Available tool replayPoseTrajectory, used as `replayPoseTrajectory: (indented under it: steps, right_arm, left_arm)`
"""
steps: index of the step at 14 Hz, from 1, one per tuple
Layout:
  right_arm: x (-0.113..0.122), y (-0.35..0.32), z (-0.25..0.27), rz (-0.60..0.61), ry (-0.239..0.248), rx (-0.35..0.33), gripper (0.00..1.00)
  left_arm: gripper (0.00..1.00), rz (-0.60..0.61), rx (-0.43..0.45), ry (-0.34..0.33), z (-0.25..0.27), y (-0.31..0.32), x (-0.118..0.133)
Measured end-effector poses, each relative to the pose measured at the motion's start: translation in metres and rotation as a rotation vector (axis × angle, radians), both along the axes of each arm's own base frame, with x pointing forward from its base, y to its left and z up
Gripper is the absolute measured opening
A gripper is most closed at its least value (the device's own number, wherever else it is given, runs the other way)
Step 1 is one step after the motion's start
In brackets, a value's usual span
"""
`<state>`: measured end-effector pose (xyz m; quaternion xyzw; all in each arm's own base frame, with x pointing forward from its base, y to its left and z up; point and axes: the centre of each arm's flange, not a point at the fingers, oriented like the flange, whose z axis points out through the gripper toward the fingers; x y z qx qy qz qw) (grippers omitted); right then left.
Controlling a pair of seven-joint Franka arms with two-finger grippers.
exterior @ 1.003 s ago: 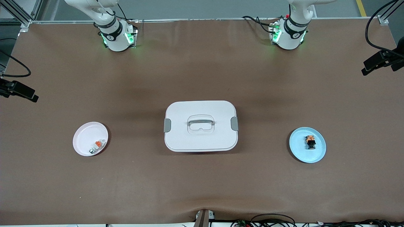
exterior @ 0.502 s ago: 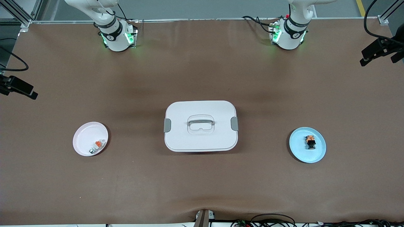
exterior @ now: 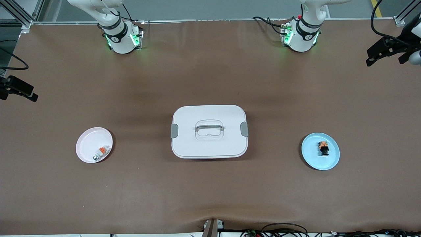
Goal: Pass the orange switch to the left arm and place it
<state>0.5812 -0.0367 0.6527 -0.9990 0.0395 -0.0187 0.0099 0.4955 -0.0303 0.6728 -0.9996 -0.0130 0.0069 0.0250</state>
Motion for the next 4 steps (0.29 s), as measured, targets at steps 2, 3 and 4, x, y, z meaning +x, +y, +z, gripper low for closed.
replayPoseTrajectory:
  steps: [2, 3, 4]
  right_arm:
    - [-0.0001, -0.0019, 0.0000, -0.001, 0.000, 0.000, 1.00]
    - [-0.0001, -0.0023, 0.0000, -0.002, 0.000, 0.000, 1.00]
    - [-0.0001, -0.0025, 0.0000, -0.002, 0.000, 0.000, 1.00]
  left_arm:
    - [1.00, 0.000, 0.000, 0.000, -0.0001, 0.0001, 0.0001]
    - [1.00, 0.001, 0.000, 0.000, 0.0001, 0.0003, 0.0002]
    - [1.00, 0.001, 0.000, -0.002, 0.0010, 0.0005, 0.0001]
